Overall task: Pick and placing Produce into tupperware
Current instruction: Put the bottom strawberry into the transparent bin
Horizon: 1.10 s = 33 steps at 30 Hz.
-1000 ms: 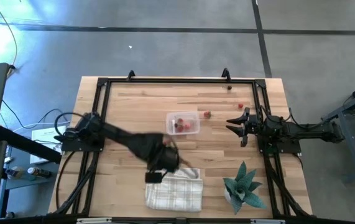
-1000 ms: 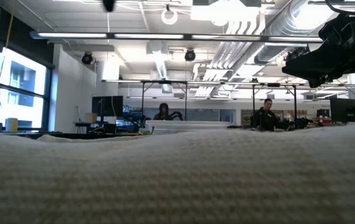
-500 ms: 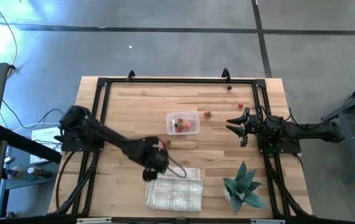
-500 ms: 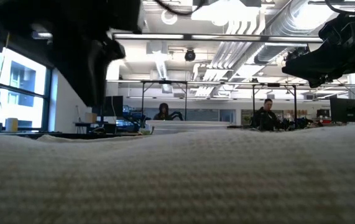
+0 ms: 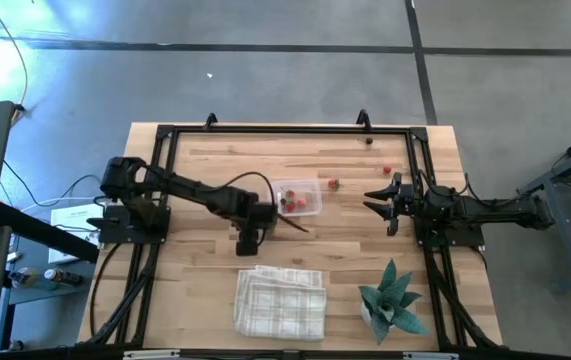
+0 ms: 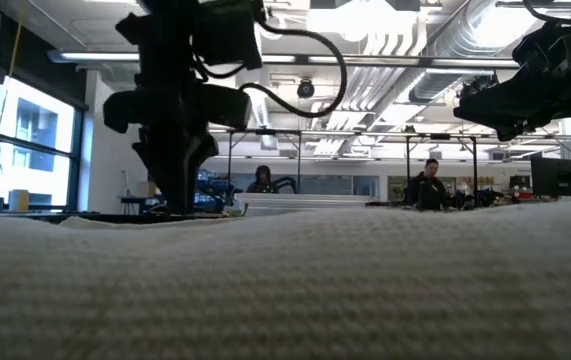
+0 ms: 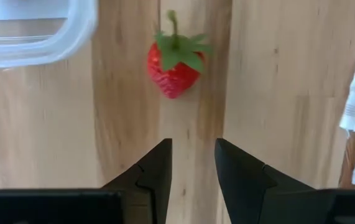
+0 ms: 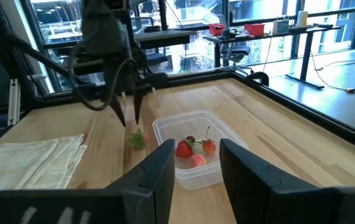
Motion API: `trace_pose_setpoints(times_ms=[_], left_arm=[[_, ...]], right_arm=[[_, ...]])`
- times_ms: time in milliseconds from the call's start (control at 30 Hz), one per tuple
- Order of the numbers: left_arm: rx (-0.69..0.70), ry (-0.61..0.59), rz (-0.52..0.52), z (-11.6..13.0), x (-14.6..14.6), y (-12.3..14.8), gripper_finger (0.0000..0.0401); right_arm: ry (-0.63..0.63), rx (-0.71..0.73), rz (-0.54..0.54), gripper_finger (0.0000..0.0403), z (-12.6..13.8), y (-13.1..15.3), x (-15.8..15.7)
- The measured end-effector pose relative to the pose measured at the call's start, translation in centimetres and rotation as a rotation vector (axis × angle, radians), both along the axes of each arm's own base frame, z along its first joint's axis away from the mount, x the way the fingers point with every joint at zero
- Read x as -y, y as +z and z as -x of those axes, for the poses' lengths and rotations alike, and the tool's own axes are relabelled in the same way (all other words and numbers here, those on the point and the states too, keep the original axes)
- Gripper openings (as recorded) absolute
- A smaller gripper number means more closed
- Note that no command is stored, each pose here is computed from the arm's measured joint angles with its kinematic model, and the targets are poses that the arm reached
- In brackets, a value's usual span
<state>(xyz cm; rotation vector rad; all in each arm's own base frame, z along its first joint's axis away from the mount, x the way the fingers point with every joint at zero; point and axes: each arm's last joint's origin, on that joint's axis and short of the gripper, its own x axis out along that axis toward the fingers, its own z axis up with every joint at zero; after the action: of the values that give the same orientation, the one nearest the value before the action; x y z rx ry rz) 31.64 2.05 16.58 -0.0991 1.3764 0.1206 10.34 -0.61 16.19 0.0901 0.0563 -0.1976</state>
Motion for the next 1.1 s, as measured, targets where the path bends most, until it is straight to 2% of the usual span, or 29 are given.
trace_pose_setpoints(times_ms=[167, 300, 400, 633, 800, 1100], left_arm=[[0.029, -0.022, 0.041, -0.1, -1.5, 0.0, 0.0111], [0.048, -0.112, 0.028, -0.3, -1.4, 0.1, 0.0111], [0.062, -0.178, 0.057, -0.4, -1.2, 0.1, 0.0111], [0.107, -0.161, 0.014, -0.8, -1.8, 0.2, 0.0111], [0.012, -0.16, 0.04, -0.6, -1.8, -1.4, 0.0111], [-0.018, -0.148, 0.079, -1.0, -2.2, -2.7, 0.0111]], right_arm=[[0.0, 0.0, 0.0, 0.0117, 0.0, 0.0, 0.0], [0.0, 0.0, 0.0, 0.0117, 0.0, 0.0, 0.0], [0.0, 0.0, 0.0, 0.0117, 0.0, 0.0, 0.0], [0.0, 0.0, 0.0, 0.0117, 0.0, 0.0, 0.0], [0.0, 0.0, 0.0, 0.0117, 0.0, 0.0, 0.0], [0.0, -0.005, 0.0, 0.0117, 0.0, 0.0, 0.0]])
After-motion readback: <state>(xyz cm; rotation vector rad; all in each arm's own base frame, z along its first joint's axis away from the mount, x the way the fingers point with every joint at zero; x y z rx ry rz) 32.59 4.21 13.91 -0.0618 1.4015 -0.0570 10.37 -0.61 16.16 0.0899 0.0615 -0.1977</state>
